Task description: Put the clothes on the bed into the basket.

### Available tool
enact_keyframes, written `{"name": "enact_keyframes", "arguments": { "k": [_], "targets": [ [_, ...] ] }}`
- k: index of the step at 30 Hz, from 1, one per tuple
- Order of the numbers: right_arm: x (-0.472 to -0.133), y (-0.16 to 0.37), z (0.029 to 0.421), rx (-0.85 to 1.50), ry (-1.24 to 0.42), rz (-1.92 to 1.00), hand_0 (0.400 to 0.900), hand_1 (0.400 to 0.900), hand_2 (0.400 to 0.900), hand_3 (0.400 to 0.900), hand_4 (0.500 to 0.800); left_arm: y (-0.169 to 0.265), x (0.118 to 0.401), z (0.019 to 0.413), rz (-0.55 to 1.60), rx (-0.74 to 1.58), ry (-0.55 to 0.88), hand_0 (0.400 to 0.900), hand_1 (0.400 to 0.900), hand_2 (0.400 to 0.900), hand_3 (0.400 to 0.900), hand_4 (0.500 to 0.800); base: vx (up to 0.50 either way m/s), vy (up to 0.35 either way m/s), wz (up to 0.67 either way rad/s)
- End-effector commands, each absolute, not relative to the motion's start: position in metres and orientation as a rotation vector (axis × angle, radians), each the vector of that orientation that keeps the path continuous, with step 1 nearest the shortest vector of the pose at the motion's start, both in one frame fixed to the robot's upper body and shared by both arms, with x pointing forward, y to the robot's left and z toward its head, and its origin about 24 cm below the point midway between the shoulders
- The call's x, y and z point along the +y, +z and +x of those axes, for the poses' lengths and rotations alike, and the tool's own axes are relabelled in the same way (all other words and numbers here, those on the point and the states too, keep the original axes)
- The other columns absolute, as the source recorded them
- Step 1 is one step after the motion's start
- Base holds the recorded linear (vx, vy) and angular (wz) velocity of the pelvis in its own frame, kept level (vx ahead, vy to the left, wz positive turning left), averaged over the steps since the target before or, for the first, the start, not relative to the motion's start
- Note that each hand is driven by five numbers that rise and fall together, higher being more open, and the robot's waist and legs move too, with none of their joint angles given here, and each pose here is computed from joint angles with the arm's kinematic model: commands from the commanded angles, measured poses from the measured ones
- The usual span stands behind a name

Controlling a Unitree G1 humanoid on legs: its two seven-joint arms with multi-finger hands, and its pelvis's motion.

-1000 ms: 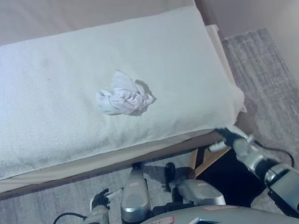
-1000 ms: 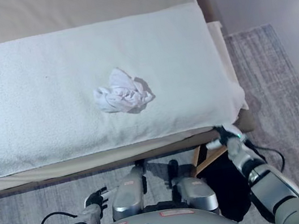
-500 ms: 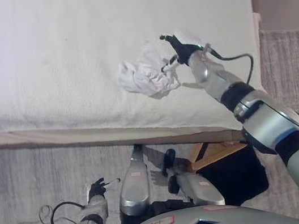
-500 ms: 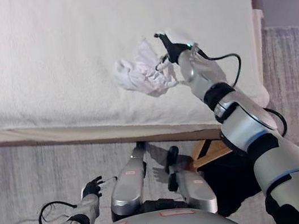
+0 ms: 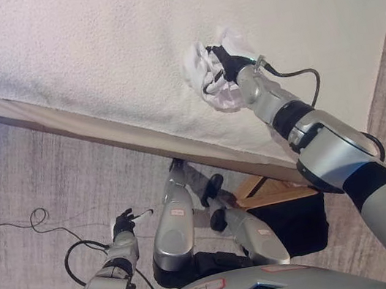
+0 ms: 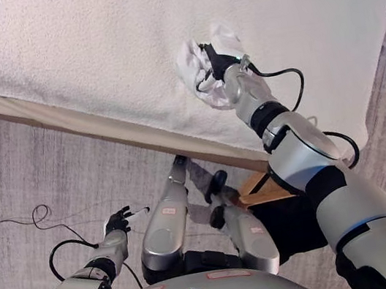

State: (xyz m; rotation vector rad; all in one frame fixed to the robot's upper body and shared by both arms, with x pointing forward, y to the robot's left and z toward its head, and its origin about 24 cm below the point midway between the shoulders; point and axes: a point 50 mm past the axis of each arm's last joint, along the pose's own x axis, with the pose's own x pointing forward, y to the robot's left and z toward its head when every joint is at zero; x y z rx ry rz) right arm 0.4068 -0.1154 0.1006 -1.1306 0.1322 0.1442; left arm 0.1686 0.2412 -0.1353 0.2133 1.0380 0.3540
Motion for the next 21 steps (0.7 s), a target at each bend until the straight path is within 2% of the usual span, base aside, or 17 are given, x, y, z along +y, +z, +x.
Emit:
{"name": "enact_keyframes", "arguments": {
  "k": [1,7,10,13,14,15,21],
  "targets": [
    [-0.106,0.128,0.415,0.030,0.109,-1.121,0.900,0.900,0.900,0.900,0.800,-0.133,0.258,0.161,0.285,1.055,0.402,0.900,0.900,0.900,0.900,0.800,-0.039,-0.010,0.07],
    [-0.122,0.140,0.421,0.063,0.037,-1.206,0.900,0.900,0.900,0.900,0.800,-0.125,0.257,0.180,0.275,0.987,0.409,0.900,0.900,0.900,0.900,0.800,-0.065,-0.005,0.11],
    [-0.141,0.154,0.425,0.081,-0.024,-1.235,0.900,0.900,0.900,0.900,0.800,-0.120,0.248,0.193,0.241,0.935,0.386,0.900,0.900,0.900,0.900,0.800,-0.065,0.004,0.14],
    [-0.144,0.159,0.426,0.083,-0.035,-1.219,0.900,0.900,0.900,0.900,0.800,-0.119,0.245,0.196,0.234,0.931,0.375,0.900,0.900,0.900,0.900,0.800,-0.032,0.007,0.08],
    [-0.145,0.161,0.426,0.083,-0.039,-1.206,0.596,0.596,0.596,0.596,0.618,-0.120,0.244,0.195,0.227,0.933,0.374,0.900,0.900,0.900,0.900,0.800,0.000,0.000,0.00],
    [-0.144,0.162,0.426,0.076,-0.037,-1.194,0.400,0.400,0.400,0.400,0.500,-0.120,0.243,0.195,0.224,0.936,0.372,0.900,0.900,0.900,0.900,0.800,-0.014,0.026,-0.03],
    [-0.139,0.168,0.427,0.043,-0.037,-1.132,0.400,0.400,0.400,0.400,0.500,-0.119,0.242,0.197,0.215,0.924,0.374,0.900,0.900,0.900,0.900,0.800,-0.032,0.027,-0.10]
  ]
}}
